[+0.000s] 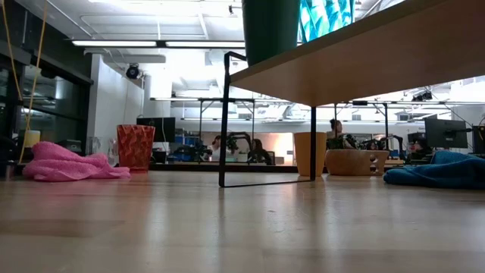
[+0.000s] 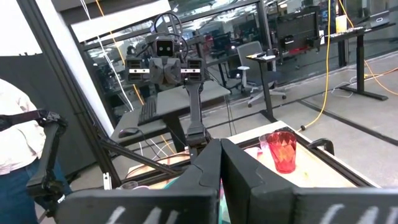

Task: Stack small to large cups/mugs on shelf
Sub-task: Put the red cup on the shelf

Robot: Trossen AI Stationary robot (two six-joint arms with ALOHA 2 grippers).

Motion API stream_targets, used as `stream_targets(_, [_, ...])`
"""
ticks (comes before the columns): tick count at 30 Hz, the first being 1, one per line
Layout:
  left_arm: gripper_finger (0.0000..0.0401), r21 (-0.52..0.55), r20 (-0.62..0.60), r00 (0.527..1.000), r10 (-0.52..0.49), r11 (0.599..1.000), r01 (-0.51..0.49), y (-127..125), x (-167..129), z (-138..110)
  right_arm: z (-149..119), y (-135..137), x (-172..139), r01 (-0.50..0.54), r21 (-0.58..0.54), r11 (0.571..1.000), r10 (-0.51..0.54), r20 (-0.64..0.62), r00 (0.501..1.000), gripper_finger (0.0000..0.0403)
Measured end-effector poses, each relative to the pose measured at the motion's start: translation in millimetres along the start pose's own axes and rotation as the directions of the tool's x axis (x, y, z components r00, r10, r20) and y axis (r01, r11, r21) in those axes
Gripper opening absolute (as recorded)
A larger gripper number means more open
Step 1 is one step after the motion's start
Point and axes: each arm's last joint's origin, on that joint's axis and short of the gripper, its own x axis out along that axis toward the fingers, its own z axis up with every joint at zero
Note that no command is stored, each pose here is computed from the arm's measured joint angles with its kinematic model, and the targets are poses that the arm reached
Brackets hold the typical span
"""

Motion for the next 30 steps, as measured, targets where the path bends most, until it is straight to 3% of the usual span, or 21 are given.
stream_targets(10, [0.0006,0.000,0.001,1.000,0.002,1.000,-0.002,0.0,0.0,0.0,-0.1,0.0,0.0,0.000,0.000,1.000,0.000,0.000,1.000,0.0000])
stream_targets(23, [0.0164,0.004,-0.005,0.999,0.033,0.999,-0.033,0.2,4.0,-2.2,-0.3,0.0,0.1,0.000,0.002,1.000,0.000,-0.001,1.000,0.0000])
stream_targets(30, [0.0185,-0.040,-0.006,0.994,0.113,0.993,-0.113,1.5,8.3,-3.7,-0.3,-0.1,0.0,0.000,0.002,1.000,0.000,-0.001,1.000,0.0000])
